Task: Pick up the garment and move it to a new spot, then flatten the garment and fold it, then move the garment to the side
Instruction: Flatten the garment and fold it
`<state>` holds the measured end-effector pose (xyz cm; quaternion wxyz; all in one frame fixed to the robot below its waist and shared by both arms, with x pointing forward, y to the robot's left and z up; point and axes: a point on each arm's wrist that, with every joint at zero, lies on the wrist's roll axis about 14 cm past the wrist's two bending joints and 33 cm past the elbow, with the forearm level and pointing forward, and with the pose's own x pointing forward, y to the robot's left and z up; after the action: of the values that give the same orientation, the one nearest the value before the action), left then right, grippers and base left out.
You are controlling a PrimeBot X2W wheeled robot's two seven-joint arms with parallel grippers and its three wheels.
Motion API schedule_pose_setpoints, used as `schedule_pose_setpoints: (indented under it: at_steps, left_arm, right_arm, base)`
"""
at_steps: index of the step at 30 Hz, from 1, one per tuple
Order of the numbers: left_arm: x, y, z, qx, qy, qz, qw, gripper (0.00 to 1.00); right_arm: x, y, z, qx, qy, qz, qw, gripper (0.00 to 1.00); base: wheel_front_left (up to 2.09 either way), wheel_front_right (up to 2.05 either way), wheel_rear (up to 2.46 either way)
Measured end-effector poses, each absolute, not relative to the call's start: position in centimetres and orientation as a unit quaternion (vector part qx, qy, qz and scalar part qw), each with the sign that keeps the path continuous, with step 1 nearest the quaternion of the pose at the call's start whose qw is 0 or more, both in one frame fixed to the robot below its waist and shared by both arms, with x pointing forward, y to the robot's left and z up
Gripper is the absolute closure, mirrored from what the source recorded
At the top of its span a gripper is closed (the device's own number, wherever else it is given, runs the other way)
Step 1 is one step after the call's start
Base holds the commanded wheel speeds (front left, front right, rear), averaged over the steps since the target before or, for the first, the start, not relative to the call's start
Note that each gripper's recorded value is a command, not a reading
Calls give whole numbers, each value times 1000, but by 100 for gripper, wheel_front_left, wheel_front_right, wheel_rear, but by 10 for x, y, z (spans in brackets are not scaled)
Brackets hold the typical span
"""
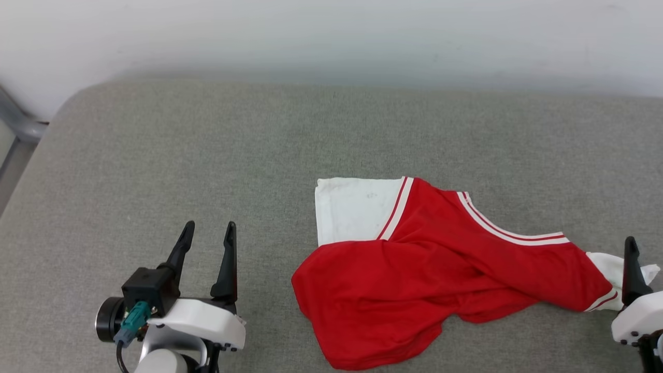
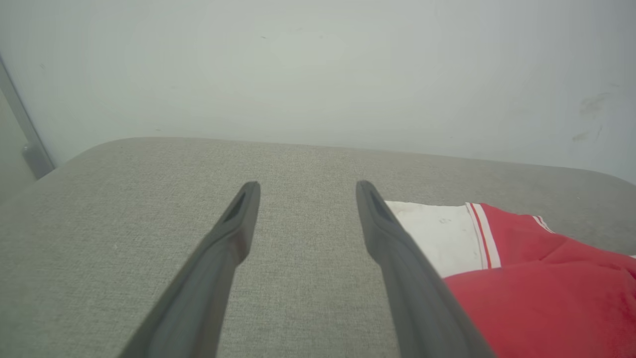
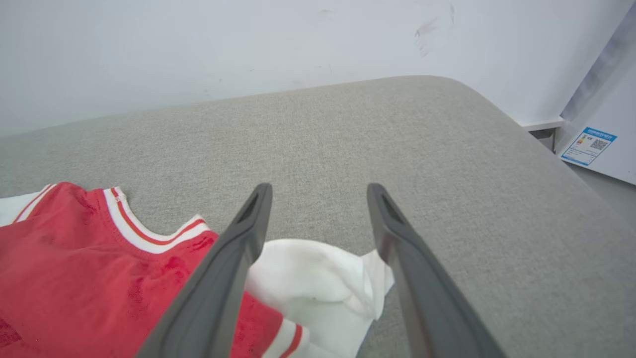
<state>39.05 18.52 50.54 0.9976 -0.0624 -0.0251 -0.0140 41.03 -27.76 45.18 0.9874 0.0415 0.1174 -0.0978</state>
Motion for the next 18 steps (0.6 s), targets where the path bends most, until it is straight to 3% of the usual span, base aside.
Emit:
schedule_pose_setpoints:
  at_steps: [8, 18]
  left_arm:
    - [374, 188, 513, -63, -31, -7, 998, 0]
    - [366, 183, 524, -48, -38, -23, 998, 0]
  right_arm:
    - [396, -243, 496, 23, 28, -51, 998, 0]
    - [364, -203, 526, 13, -2, 5, 1000, 0]
  base:
    - [0, 0, 0]
    - [0, 0, 0]
